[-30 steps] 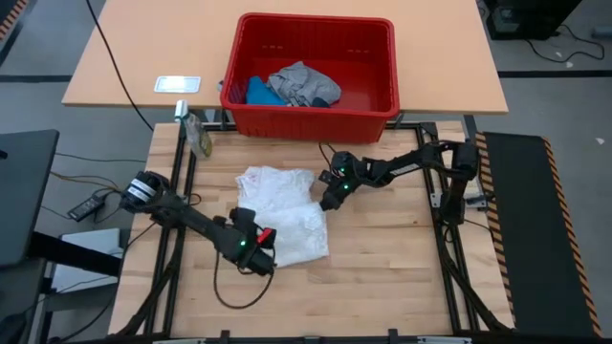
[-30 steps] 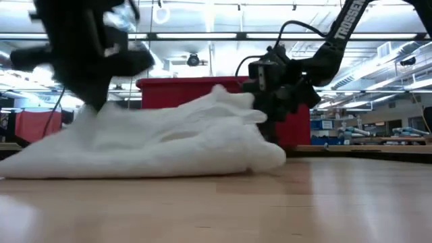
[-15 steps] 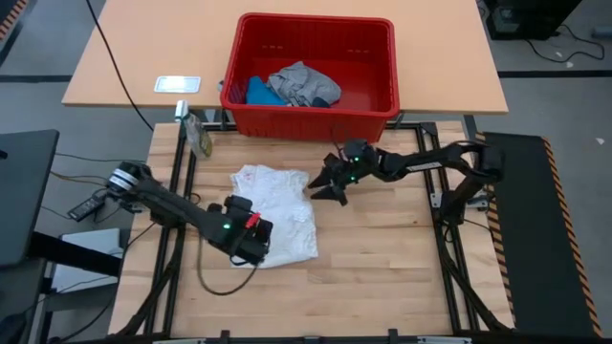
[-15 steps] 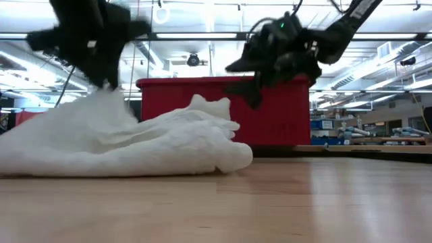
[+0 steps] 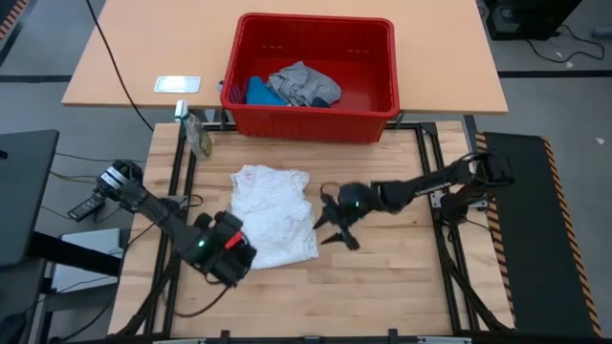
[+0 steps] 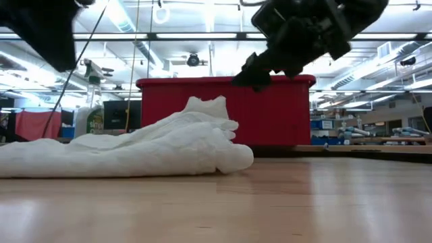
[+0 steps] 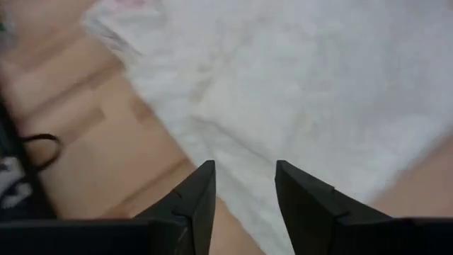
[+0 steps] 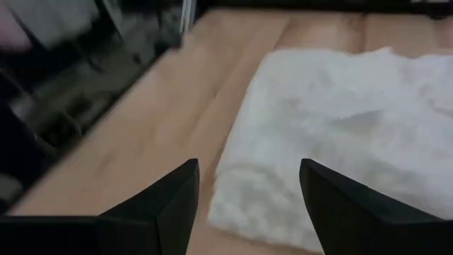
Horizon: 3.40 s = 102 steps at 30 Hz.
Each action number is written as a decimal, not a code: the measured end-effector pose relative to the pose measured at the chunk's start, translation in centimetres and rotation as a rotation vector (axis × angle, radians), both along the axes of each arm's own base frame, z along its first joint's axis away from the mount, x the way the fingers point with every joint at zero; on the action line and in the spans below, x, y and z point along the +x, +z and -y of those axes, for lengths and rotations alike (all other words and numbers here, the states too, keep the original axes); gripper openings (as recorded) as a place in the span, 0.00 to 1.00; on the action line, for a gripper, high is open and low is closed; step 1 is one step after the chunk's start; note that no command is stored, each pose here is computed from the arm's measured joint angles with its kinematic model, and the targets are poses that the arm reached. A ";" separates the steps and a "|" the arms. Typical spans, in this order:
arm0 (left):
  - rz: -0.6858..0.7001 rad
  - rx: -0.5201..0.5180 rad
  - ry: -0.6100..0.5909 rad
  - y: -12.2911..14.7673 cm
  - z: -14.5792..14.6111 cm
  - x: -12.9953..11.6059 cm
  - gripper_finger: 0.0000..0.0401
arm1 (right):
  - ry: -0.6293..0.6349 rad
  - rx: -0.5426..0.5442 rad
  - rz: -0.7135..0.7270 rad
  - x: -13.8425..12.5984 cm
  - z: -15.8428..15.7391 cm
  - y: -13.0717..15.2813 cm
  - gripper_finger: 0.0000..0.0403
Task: Fold laundry
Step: Fold the white dress on the table
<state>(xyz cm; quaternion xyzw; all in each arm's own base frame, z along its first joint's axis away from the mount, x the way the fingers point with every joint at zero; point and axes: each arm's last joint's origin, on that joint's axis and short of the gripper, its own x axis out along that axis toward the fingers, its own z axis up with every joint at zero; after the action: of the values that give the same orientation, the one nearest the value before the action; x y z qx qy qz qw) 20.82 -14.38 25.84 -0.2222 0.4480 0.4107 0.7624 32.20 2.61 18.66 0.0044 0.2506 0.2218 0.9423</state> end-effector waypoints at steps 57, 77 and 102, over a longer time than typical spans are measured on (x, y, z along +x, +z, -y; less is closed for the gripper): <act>-0.089 -0.053 -0.536 3.8 9.4 7.4 0.01 | -0.151 0.833 -0.407 -1.4 -5.1 4.4 0.02; -0.329 -0.048 -0.539 1.6 -8.8 14.3 0.02 | -0.686 0.504 -0.625 -5.0 -0.2 2.2 0.04; -0.068 -0.041 -0.383 4.8 -14.0 14.6 0.49 | -0.367 0.318 0.029 -4.8 -0.6 9.0 0.36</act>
<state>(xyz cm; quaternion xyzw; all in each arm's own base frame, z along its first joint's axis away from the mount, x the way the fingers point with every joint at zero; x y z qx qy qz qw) 35.41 -0.37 30.67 -0.1345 0.5158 0.2560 0.8064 27.38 3.19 27.71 0.1949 0.1941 0.0836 0.9578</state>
